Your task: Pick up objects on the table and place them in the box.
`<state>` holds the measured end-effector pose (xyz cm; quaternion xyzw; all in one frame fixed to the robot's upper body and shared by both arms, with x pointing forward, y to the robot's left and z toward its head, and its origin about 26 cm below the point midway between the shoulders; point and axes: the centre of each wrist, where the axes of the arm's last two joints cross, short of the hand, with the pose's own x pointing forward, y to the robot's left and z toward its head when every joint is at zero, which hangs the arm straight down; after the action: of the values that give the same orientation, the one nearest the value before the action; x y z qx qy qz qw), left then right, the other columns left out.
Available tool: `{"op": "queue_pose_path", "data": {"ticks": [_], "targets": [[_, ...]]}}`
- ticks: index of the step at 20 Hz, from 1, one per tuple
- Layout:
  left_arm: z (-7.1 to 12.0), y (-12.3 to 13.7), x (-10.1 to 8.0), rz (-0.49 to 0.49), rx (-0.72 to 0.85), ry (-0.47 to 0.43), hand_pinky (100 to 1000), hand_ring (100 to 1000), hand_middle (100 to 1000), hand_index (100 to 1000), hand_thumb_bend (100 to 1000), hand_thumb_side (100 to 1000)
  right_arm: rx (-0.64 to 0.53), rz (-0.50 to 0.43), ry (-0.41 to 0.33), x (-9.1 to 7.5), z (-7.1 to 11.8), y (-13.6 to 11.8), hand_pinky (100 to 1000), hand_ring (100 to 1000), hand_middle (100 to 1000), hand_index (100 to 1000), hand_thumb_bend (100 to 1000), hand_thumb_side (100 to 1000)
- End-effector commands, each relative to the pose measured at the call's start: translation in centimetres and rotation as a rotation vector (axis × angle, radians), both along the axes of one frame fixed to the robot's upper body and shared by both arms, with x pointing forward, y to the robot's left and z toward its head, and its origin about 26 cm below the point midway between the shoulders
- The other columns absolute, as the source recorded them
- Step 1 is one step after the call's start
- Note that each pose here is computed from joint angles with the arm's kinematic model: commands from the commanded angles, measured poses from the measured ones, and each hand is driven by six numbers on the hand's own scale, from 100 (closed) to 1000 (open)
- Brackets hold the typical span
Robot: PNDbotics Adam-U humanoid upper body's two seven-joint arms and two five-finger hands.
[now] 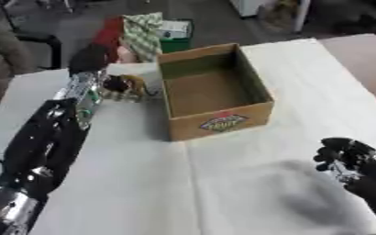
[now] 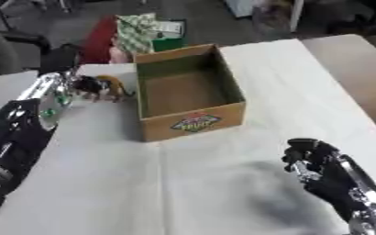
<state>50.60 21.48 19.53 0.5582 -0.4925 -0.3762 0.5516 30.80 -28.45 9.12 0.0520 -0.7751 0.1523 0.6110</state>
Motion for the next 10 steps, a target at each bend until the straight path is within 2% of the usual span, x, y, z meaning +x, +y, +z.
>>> {"op": "queue_pose_path", "data": {"ticks": [1, 6, 10], "targets": [[0.8, 0.4, 0.1, 0.011, -0.019, -0.010, 797, 824, 805, 828, 562, 377, -0.029, 0.008, -0.032, 0.2, 1.0, -0.2, 630, 673, 604, 738, 100, 201], [-0.2, 0.7, 0.0, 0.020, -0.027, 0.028, 794, 810, 786, 812, 467, 276, -0.030, 0.011, -0.036, 0.2, 1.1, -0.1, 629, 674, 605, 738, 100, 201], [-0.9, 0.6, 0.0, 0.032, -0.024, 0.009, 801, 815, 791, 810, 433, 235, -0.030, 0.013, -0.039, 0.3, 1.2, 0.0, 629, 674, 605, 738, 100, 200]]}}
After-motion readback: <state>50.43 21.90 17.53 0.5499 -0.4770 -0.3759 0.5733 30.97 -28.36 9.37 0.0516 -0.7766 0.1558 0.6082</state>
